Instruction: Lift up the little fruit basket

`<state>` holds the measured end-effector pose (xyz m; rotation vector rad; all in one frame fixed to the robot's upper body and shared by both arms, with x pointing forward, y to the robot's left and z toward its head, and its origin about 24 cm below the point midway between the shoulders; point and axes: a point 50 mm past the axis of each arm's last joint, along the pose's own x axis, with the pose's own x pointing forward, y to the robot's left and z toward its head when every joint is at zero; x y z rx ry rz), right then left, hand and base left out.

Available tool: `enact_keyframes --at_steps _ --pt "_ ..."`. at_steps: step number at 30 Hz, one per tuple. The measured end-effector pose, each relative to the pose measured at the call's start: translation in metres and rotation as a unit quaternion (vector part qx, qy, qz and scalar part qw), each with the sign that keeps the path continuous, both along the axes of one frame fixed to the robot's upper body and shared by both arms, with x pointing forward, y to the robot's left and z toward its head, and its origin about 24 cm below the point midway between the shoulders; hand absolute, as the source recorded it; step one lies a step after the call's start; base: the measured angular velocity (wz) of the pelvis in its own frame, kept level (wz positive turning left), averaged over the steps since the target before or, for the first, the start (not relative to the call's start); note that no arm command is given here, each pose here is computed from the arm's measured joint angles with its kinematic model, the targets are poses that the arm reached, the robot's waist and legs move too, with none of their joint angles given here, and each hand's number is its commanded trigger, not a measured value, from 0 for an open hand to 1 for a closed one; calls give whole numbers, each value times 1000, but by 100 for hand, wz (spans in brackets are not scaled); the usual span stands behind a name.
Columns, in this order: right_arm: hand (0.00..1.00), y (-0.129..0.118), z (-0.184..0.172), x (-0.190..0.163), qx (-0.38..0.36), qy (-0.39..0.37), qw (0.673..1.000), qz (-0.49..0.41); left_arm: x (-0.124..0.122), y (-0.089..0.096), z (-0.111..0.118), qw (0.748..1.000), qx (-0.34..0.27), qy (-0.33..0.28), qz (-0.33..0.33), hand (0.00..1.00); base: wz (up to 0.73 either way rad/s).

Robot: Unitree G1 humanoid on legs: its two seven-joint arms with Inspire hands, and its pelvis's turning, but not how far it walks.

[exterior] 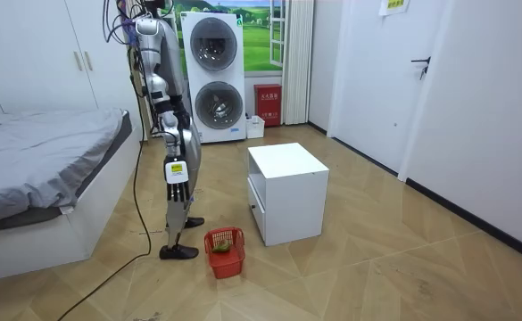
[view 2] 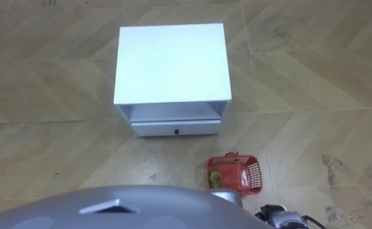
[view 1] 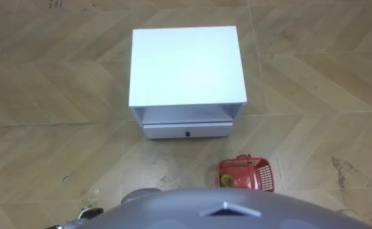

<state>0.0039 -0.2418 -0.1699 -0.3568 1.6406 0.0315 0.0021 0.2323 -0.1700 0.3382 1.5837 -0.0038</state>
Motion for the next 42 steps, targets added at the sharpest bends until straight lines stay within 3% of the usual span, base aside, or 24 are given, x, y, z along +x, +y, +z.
enact_keyframes --at_steps 29,42 --pt "0 0 0 1 -6 -12 1000 -10 2 -4 -1 1000 -3 -9 -22 0 0" --pt "0 -11 3 8 -29 -33 999 -23 11 -1 0 1000 -1 -23 -19 0 4"
